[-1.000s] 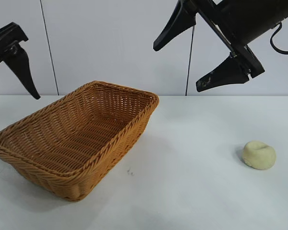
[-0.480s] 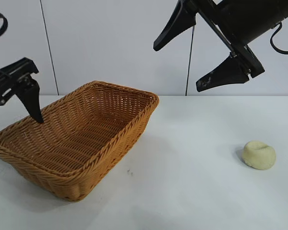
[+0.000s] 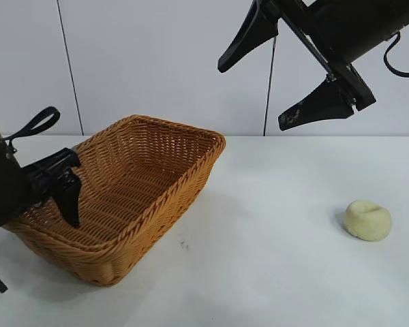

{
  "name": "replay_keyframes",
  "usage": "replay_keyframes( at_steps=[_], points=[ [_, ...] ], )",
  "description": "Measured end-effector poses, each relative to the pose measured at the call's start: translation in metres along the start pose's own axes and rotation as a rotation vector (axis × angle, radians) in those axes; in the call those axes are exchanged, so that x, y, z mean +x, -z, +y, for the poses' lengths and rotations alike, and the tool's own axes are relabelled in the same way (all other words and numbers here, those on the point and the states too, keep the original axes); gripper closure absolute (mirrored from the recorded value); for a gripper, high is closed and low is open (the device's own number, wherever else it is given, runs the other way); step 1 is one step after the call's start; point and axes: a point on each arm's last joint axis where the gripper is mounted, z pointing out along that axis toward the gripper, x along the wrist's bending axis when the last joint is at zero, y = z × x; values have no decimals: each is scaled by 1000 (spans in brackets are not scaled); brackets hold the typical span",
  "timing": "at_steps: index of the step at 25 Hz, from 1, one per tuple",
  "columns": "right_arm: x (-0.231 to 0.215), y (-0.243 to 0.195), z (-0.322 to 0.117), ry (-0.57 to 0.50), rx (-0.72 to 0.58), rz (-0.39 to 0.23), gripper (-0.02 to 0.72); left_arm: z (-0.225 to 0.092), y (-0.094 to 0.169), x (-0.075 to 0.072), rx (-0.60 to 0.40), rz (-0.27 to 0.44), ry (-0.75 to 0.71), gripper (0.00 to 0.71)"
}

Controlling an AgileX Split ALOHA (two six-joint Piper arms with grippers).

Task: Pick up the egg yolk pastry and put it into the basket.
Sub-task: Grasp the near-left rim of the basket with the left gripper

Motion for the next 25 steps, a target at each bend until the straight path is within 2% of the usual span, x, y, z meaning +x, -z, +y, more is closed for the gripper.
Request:
replay_keyframes(
  at_steps=[4,9,12,19,21,22,25],
  points=[
    [0,0,0,-3,0,0,10,1,-1,-3,-15,-37,0,22],
    [0,0,0,-3,-1,0,10,1,-12,0,-4,-2,2,44],
    [0,0,0,-4,-2,-1,10,0,-13,0,8,5,25,140],
    [0,0,0,-4,-4,-1,10,-2,-13,0,25,0,69,494],
    [0,0,1,-4,-6,-2,10,-2,-12,-1,28,-6,91,573],
    [0,0,1,-4,-6,-2,10,-2,-11,-2,24,-17,95,597],
    [0,0,1,-4,-6,-2,10,-1,-8,-2,24,-23,93,597]
  ],
)
